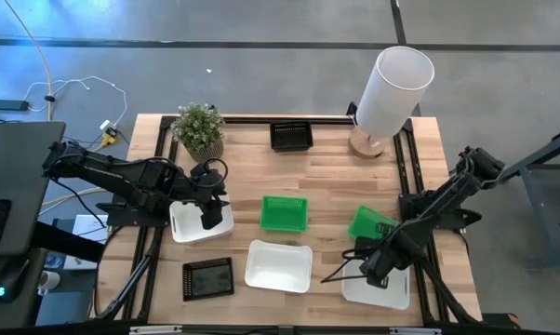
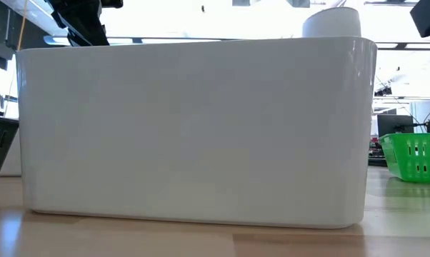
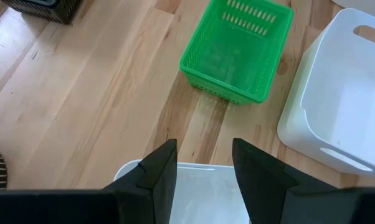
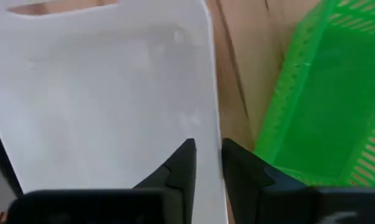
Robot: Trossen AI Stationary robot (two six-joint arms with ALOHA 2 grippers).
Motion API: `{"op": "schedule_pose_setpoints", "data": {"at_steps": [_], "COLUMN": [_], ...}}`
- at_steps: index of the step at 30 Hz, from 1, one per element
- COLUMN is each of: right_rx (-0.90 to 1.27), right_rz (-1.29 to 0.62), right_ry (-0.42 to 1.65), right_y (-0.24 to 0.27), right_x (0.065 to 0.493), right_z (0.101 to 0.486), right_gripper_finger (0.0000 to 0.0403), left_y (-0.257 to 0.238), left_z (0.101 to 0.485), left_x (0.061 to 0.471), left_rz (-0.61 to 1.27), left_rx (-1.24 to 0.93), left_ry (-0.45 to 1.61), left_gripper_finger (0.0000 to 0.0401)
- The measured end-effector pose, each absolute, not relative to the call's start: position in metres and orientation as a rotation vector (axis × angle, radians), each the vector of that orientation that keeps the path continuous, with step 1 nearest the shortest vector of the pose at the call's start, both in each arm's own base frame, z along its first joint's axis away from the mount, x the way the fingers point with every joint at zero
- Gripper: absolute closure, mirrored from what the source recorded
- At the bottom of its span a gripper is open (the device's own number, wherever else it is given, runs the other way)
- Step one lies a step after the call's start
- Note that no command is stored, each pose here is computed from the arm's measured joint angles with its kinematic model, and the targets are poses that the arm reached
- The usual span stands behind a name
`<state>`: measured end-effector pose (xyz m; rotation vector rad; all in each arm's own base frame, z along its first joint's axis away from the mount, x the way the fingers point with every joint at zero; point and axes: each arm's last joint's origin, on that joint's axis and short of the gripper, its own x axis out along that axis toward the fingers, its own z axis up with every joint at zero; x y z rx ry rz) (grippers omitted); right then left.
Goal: Stack baskets by color
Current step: Stack the right white bin on the middle white bin
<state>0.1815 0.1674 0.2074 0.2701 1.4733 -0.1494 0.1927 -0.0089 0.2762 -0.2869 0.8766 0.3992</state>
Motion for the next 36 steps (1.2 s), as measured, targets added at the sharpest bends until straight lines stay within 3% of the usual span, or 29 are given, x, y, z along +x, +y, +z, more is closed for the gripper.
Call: {"op": "schedule_pose_setpoints", "data": {"at_steps": [20, 36], "right_rx": [0.24, 0.343], "right_rz": [-0.178, -0.213], "right_ry": [1.561, 1.391], "right_y": [0.176, 0.165], "right_x": [0.189, 0.181], "right_z": [0.184, 0.216], "right_gripper_finger": [0.04, 0.0403], "left_y": [-0.009, -0.009], "left_z": [0.276, 0.276], "left_x": [0.193, 0.193], "left_rz": [0.398, 0.398], "left_rx": [-0.285, -0.285], "left_ry": [0.877, 0.877], "left_gripper_finger": [0.0261, 0.0261]}}
